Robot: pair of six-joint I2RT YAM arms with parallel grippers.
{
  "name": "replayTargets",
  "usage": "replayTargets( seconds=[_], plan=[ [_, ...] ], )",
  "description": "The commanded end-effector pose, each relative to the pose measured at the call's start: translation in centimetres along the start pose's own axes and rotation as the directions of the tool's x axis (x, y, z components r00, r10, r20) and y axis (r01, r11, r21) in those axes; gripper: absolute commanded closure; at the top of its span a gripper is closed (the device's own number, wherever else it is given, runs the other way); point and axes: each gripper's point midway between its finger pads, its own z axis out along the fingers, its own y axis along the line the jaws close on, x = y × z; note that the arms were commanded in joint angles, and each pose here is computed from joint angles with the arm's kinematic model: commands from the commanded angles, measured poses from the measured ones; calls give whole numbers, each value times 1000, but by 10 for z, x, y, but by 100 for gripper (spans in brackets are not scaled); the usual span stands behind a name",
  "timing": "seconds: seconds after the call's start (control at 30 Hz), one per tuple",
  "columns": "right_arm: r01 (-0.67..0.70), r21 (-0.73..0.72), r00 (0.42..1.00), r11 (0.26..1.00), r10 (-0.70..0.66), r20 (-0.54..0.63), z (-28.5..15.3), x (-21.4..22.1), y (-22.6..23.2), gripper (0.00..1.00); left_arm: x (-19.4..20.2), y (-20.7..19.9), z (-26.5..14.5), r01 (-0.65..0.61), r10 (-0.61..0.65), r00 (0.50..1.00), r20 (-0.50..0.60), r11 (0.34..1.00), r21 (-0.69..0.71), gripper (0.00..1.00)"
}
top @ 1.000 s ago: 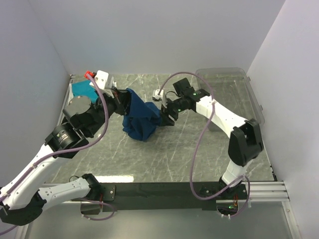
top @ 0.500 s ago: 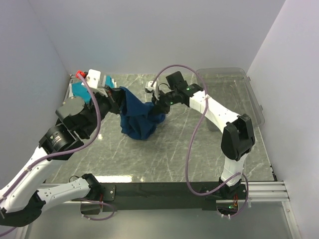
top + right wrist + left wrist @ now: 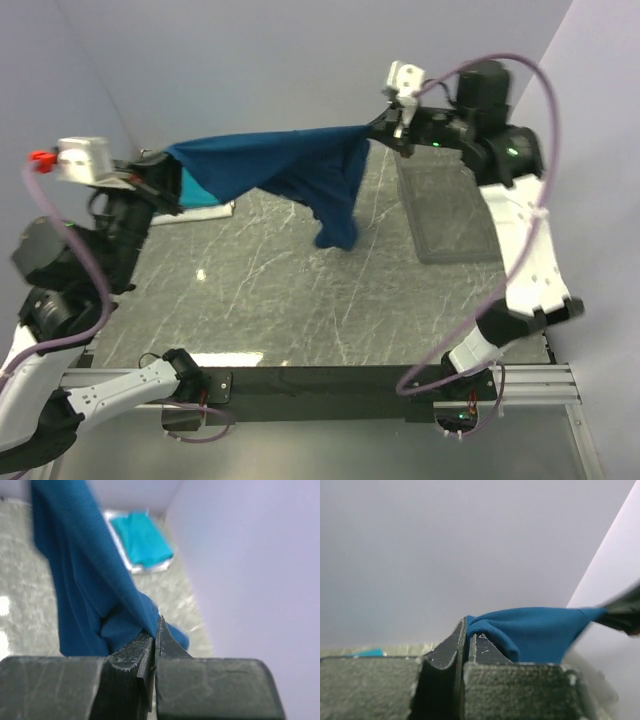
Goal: Fold and stack the t-shirts
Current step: Flatten the tshirt out
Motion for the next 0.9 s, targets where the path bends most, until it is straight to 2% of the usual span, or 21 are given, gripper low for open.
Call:
replayTargets(
  seconds=[0.0, 0.1, 0.2, 0.27, 0.37, 0.43, 0.5, 0.53, 0.57, 0.6, 0.63, 0.67, 0.7, 0.73, 0.77, 0.87],
  plan=[
    [101, 23, 991, 995, -102, 87, -45, -58, 26, 100, -78, 9, -14, 20, -17, 978, 208, 1000, -9, 100],
    [162, 71, 978, 984, -170, 123, -66, -83, 31, 100, -119, 7, -26, 27, -35, 952, 304, 999, 31, 100],
    [239, 14, 961, 971, -238, 143, -78, -90, 56, 100, -153, 2, -41, 33, -66, 919, 389, 995, 93, 99],
    [251, -55, 955, 967, -238, 175, -83, -89, 78, 100, -167, 1, -48, 38, -84, 904, 419, 992, 118, 100],
    [221, -100, 962, 970, -200, 184, -84, -83, 92, 100, -163, -5, -47, 25, -80, 913, 400, 990, 142, 99],
    [131, -148, 983, 980, -109, 147, -72, -59, 97, 100, -147, -4, -42, 31, -77, 928, 364, 991, 131, 100],
    [66, -171, 994, 983, -50, 95, -59, -34, 100, 100, -112, -8, -30, 55, -90, 953, 289, 990, 127, 100],
    [-12, -206, 999, 979, 19, 30, -45, -3, 106, 100, -81, -8, -23, 48, -73, 971, 227, 992, 113, 100],
    [-35, -219, 999, 975, 37, 5, -35, 11, 110, 100, -64, -9, -19, 56, -76, 978, 193, 993, 107, 100],
    [-137, -220, 989, 966, 121, -85, -21, 47, 115, 100, -49, -10, -17, 88, -104, 981, 162, 991, 105, 100],
    [-186, -210, 979, 960, 162, -125, -12, 63, 117, 98, -34, -9, -16, 100, -113, 984, 135, 990, 102, 100],
    [-215, -187, 972, 959, 191, -139, 2, 76, 110, 96, 0, -10, -10, 91, -97, 993, 73, 992, 90, 100],
    [-323, -135, 933, 937, 291, -212, 12, 101, 112, 93, 16, -11, -7, 117, -121, 992, 44, 990, 81, 100],
    [-377, -99, 905, 921, 344, -251, 25, 119, 107, 87, 47, -9, -4, 105, -105, 994, -10, 993, 59, 100],
    [-428, -48, 878, 902, 403, -257, 35, 128, 100, 82, 61, -7, -2, 103, -102, 994, -30, 994, 44, 100],
    [-508, 120, 793, 853, 517, -323, 56, 170, 76, 61, 113, 5, 5, 88, -93, 989, -116, 995, -46, 100]
  ],
)
